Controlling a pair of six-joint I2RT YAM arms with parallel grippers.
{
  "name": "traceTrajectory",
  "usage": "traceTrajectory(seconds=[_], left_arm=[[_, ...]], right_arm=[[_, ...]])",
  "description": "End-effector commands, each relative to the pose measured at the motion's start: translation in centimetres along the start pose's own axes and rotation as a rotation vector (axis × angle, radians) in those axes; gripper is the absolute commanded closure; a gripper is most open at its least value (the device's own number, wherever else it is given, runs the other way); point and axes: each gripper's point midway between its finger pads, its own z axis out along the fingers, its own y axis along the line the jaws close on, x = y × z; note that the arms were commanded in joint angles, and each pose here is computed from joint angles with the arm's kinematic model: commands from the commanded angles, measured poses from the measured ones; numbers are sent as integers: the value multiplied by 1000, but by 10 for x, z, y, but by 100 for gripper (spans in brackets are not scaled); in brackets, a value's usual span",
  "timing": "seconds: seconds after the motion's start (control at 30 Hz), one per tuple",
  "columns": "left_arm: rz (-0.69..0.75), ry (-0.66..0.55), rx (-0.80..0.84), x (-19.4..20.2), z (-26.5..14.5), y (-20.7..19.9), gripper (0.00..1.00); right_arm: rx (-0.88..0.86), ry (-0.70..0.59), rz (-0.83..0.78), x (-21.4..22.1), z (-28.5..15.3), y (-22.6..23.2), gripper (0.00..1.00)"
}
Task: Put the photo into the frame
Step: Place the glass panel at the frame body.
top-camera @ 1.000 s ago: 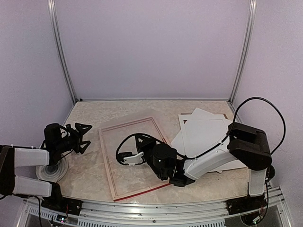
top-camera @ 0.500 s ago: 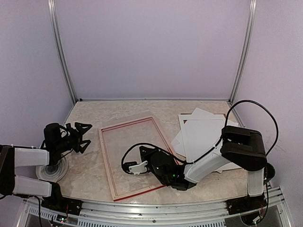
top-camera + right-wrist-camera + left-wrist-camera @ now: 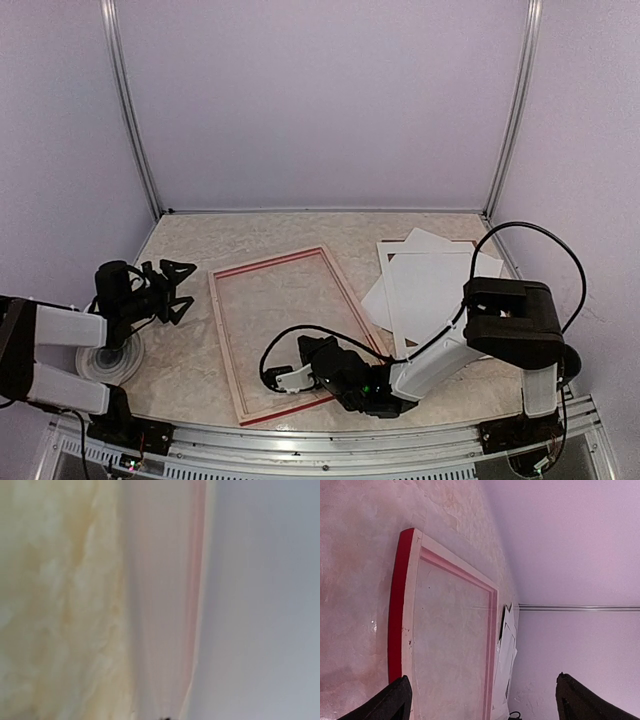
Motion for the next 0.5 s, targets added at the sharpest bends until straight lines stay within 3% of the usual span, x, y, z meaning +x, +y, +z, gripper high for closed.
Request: traceTrajectory(seconds=[0.0, 0.47], left_arm=[[19, -7, 33, -4, 1, -7, 1], [9, 1, 29, -2, 3, -1, 1]], right_arm=[[-33, 20, 20, 2, -3, 14, 100], [-56, 6, 37, -8, -13, 21, 100]])
